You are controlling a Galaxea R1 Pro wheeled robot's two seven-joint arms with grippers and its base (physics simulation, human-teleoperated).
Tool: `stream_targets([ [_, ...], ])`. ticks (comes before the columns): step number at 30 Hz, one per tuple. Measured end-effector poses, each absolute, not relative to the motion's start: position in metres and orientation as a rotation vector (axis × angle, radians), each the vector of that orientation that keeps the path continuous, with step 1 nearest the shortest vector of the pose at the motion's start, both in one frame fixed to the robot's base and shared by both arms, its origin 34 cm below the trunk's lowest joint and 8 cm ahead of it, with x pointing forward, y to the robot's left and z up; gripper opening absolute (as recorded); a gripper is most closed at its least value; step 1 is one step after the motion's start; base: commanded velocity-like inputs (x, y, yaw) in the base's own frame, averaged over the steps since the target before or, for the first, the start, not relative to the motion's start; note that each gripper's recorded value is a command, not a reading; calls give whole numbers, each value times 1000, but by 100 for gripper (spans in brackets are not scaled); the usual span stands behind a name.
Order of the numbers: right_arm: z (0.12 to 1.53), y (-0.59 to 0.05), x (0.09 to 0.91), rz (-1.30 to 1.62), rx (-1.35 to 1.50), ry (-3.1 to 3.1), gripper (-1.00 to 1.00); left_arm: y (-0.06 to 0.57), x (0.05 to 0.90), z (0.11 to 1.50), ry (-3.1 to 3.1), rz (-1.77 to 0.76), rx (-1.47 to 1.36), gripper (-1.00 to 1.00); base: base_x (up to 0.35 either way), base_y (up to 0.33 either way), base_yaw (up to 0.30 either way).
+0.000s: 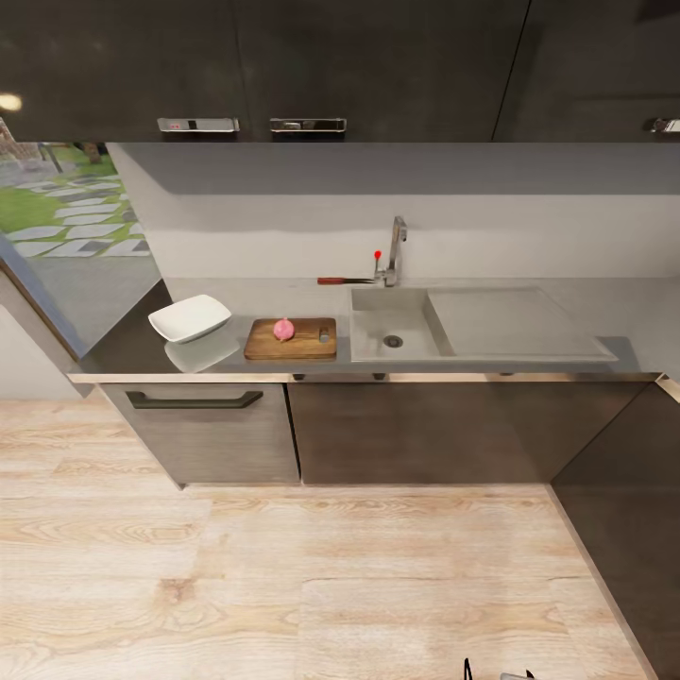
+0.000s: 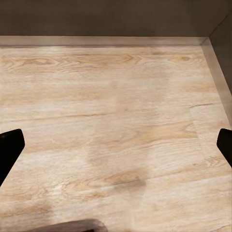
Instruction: In the kitchen, take the Vidalia onion out of the sink, dice it on the chopping board with the paring knife, put the diced onion into the bowl on the countertop, then place both the paring knife and the chopping board into the sink.
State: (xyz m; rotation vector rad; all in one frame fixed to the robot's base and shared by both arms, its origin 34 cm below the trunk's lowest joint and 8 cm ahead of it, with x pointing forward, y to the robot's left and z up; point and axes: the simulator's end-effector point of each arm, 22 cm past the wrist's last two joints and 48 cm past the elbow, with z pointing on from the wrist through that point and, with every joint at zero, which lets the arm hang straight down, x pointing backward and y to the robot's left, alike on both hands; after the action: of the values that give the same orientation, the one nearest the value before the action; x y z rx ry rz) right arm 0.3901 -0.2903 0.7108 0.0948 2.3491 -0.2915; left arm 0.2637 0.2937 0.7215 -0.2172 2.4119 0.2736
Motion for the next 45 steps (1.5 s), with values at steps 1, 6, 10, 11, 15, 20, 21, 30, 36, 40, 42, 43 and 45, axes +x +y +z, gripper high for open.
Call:
stream_targets([
  [1,711,-290,390,-291,95,2349,100,292,263,721,2413,273,-220,100,0,0,0],
  [6,711,-291,390,-292,95,2349,100,291,263,721,2415,272,-224,100,0,0,0],
  [10,710,-291,389,-292,95,2351,100,291,262,721,2416,272,-224,100,0,0,0],
  [11,710,-291,389,-292,95,2352,100,291,262,721,2416,273,-224,100,0,0,0],
  [15,709,-291,388,-293,95,2354,100,291,263,721,2415,273,-224,100,0,0,0],
  [20,709,-291,387,-293,95,2356,100,291,263,721,2415,273,-225,100,0,0,0],
  [21,709,-291,387,-293,95,2356,100,291,263,721,2415,273,-225,100,0,0,0],
  [30,715,-289,394,-286,105,2319,100,289,264,722,2408,265,-218,100,0,0,0],
  [36,719,-289,397,-284,106,2303,100,290,265,722,2404,266,-217,100,0,0,0],
  [40,740,-300,425,-334,135,2242,100,292,263,721,2409,271,-216,100,0,0,0],
  [42,768,-316,462,-413,171,2224,100,293,258,719,2422,275,-214,100,0,0,0],
  [43,788,-322,483,-443,183,2213,100,294,256,718,2426,277,-212,100,0,0,0],
  [45,824,-330,520,-481,202,2210,100,294,254,717,2431,278,-211,100,0,0,0],
])
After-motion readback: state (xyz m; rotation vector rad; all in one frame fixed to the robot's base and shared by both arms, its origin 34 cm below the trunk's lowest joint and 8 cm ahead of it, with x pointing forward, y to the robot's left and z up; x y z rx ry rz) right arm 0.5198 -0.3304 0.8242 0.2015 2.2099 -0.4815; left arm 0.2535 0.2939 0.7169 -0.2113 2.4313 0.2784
